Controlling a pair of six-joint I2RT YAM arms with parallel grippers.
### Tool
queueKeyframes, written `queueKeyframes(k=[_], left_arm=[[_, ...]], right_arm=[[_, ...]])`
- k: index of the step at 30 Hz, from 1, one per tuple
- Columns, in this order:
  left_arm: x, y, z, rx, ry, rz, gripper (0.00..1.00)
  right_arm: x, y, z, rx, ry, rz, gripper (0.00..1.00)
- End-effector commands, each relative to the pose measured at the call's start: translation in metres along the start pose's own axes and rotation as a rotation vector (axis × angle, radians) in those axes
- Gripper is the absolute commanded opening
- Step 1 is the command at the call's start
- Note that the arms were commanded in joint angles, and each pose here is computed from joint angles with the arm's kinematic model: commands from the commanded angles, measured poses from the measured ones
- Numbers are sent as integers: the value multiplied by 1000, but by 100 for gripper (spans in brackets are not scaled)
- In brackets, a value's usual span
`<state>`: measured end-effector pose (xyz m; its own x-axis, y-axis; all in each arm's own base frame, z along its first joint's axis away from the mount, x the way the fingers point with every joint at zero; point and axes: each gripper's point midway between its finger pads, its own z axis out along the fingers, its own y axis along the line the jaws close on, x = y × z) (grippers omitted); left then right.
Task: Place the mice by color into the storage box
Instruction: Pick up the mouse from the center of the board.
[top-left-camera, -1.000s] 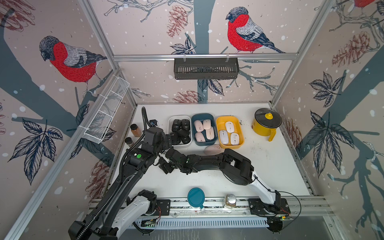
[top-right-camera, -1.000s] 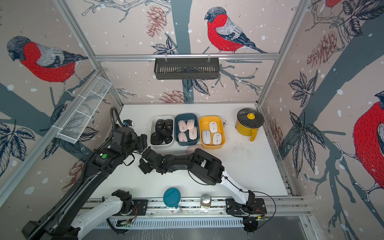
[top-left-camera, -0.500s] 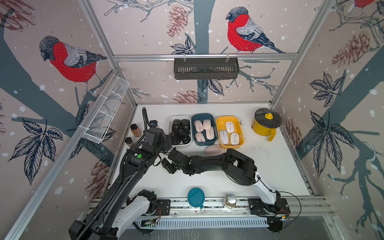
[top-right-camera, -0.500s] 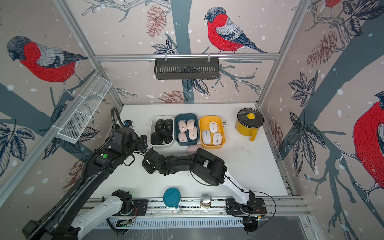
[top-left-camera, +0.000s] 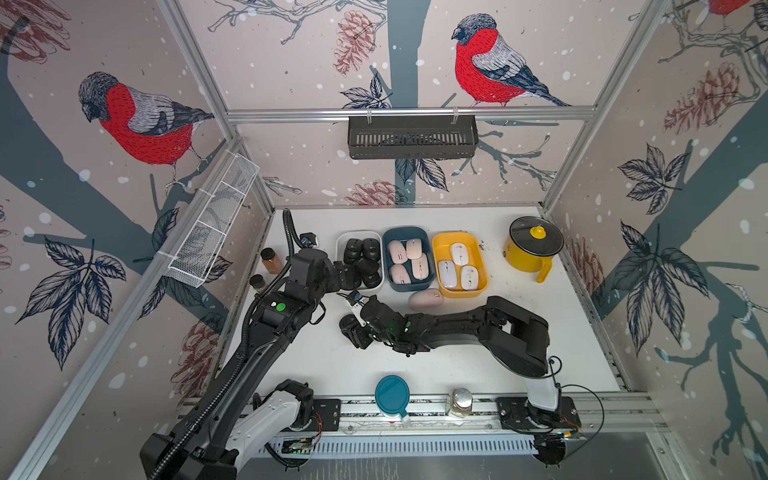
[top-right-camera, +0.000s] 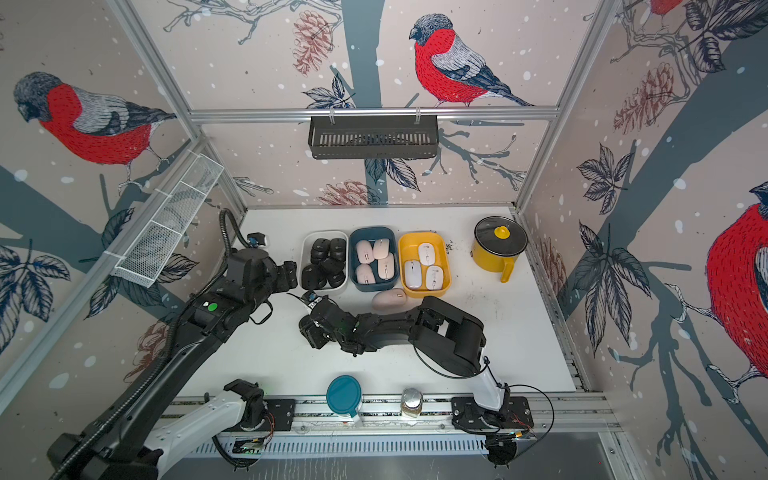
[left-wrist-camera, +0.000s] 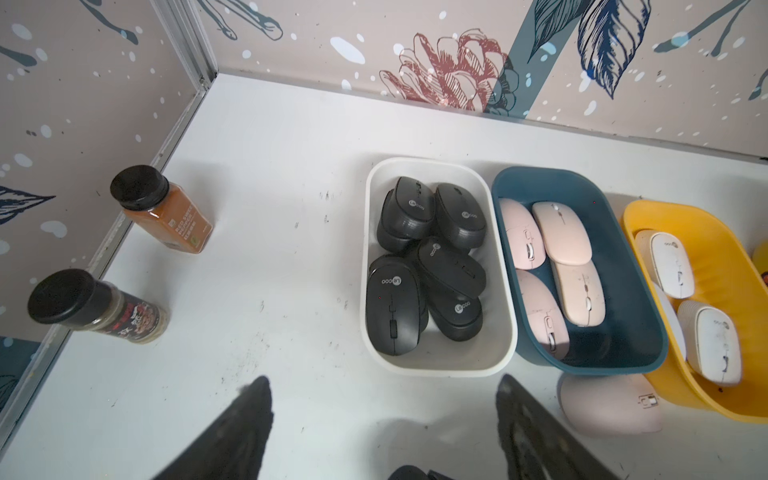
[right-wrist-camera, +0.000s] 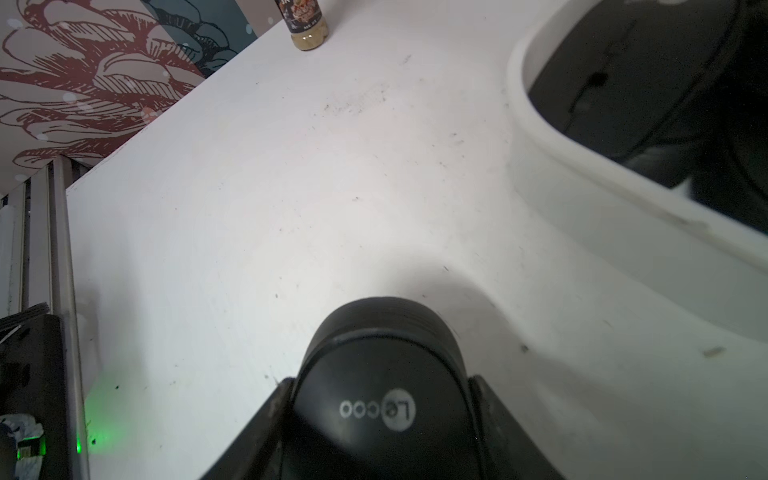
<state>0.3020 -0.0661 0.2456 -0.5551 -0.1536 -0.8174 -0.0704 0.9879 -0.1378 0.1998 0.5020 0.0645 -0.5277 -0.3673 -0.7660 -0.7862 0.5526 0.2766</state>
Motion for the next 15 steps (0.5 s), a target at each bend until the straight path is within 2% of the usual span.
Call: queueKeyframes(k=[1, 15], left_arm=[[-18, -7, 2, 21, -58, -32, 83], [-16, -6, 21, -10, -65, -6, 83]], right_arm=[[-19, -1, -14, -7, -81, 44, 57], [-48, -38, -72, 33, -179, 146, 59]])
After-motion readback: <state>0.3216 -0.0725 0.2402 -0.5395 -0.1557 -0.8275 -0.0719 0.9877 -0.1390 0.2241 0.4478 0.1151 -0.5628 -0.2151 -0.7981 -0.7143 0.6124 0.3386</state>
